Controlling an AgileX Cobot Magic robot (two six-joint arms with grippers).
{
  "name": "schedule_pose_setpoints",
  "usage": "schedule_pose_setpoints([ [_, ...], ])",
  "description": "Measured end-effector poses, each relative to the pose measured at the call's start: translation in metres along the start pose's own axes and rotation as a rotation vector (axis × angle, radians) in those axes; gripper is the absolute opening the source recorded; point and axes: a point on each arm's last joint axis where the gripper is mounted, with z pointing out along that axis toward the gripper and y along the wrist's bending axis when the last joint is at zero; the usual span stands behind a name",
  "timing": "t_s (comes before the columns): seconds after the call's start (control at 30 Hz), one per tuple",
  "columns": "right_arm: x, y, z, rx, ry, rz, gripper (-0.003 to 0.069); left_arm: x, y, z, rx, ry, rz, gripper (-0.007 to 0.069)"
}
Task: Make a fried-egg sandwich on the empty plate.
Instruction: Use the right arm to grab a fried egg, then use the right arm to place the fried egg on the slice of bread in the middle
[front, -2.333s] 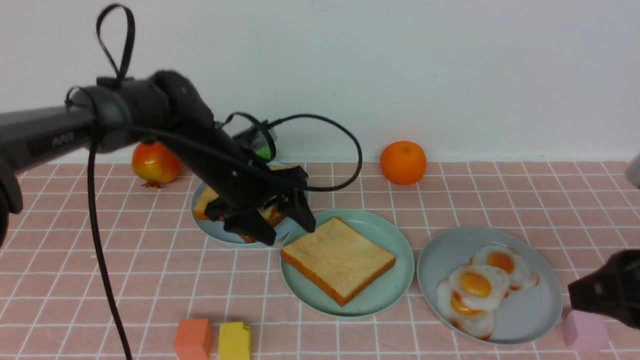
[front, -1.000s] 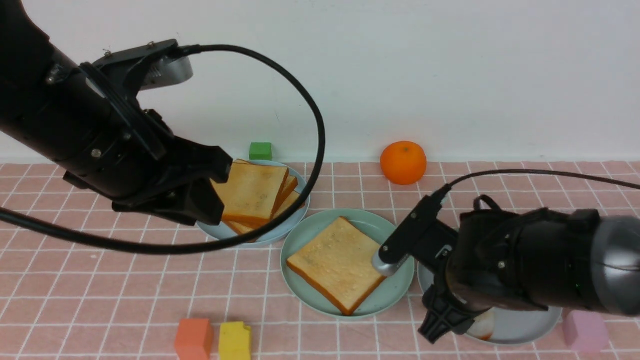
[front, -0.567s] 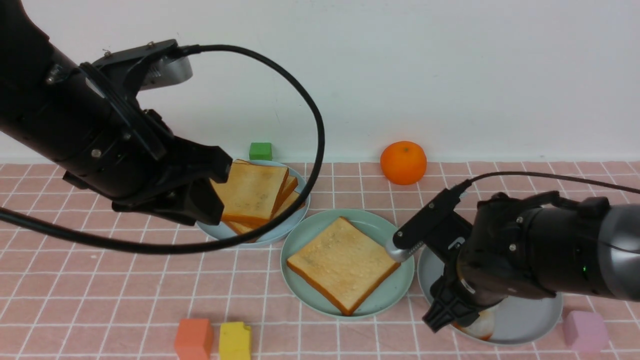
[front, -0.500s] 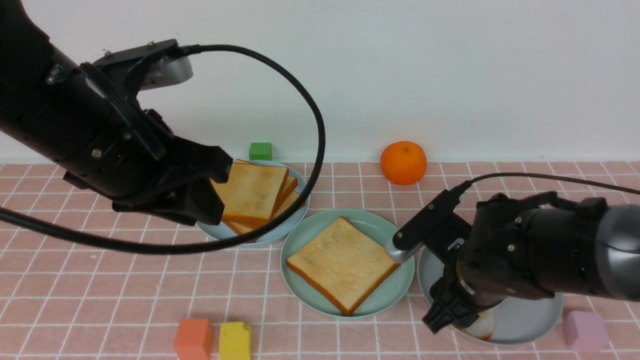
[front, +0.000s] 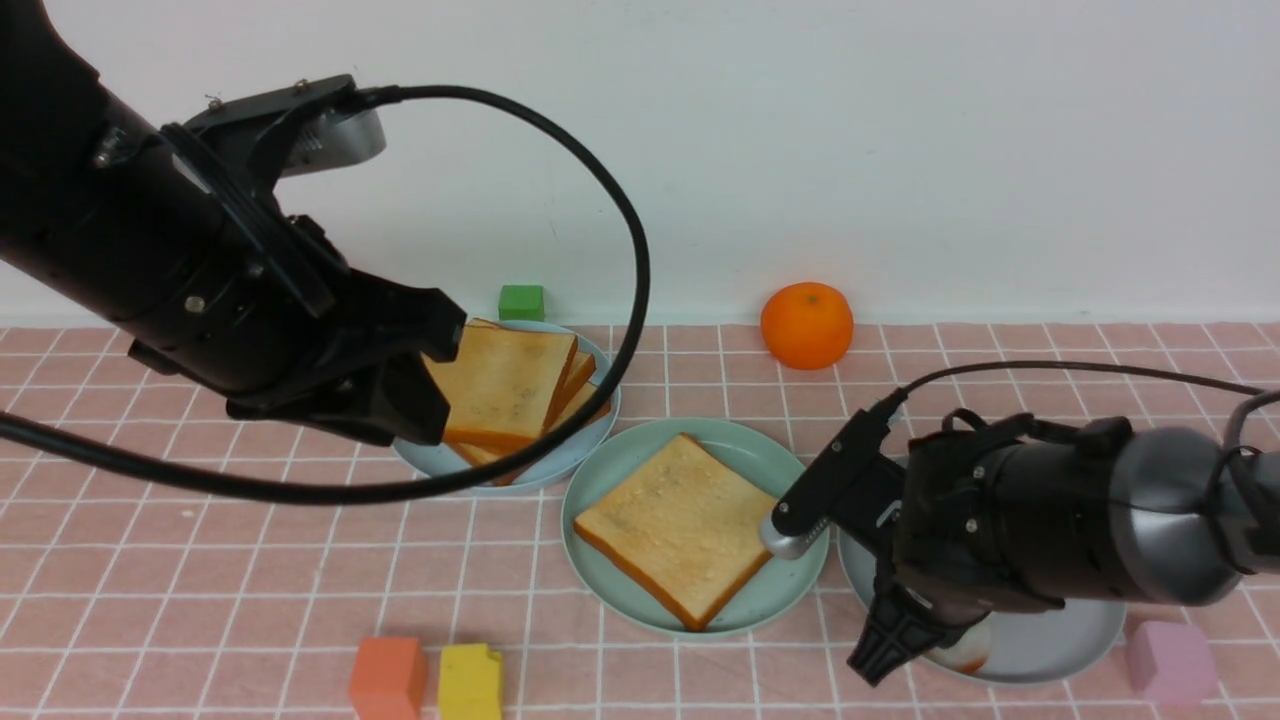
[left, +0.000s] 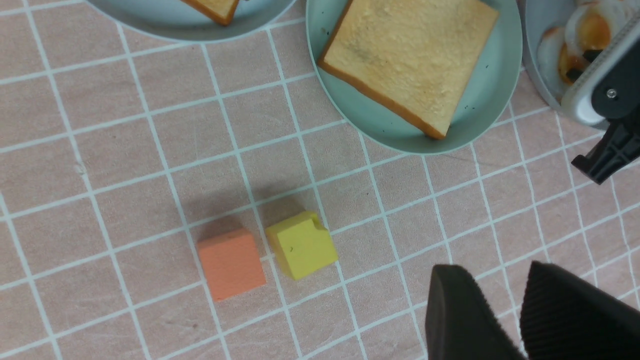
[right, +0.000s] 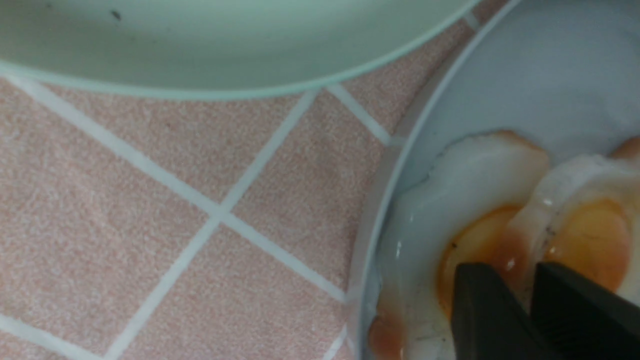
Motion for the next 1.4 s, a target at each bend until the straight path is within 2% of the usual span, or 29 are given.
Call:
schedule_pose_setpoints([
  [0.27,0.000,-0.001,-0.002,-0.005,-0.004,0.014,0.0135,0.000,0.000,0.000,0.000,-0.001,0.000,0.0243],
  [0.47,-0.001,-0.006,-0.015,-0.007,-0.035,0.048,0.0104,0.000,0.000,0.000,0.000,-0.001,0.000,0.0243],
  [0.9,-0.009,-0.019,-0.044,0.039,-0.093,0.059,0.0088,0.000,0.000,0.000,0.000,-0.002,0.000,0.0243],
  [1.07,-0.032,-0.002,-0.068,0.059,-0.192,-0.039,0.0088,0.000,0.000,0.000,0.000,-0.002,0.000,0.0243],
  [1.2,-0.057,0.024,-0.086,0.074,-0.293,-0.143,0.0088,-0.001,0.000,0.000,0.001,-0.010,0.000,0.0243],
  [1.4,-0.081,0.057,-0.071,0.087,-0.313,-0.264,0.0088,-0.005,0.000,0.000,0.005,-0.057,-0.028,0.0243],
])
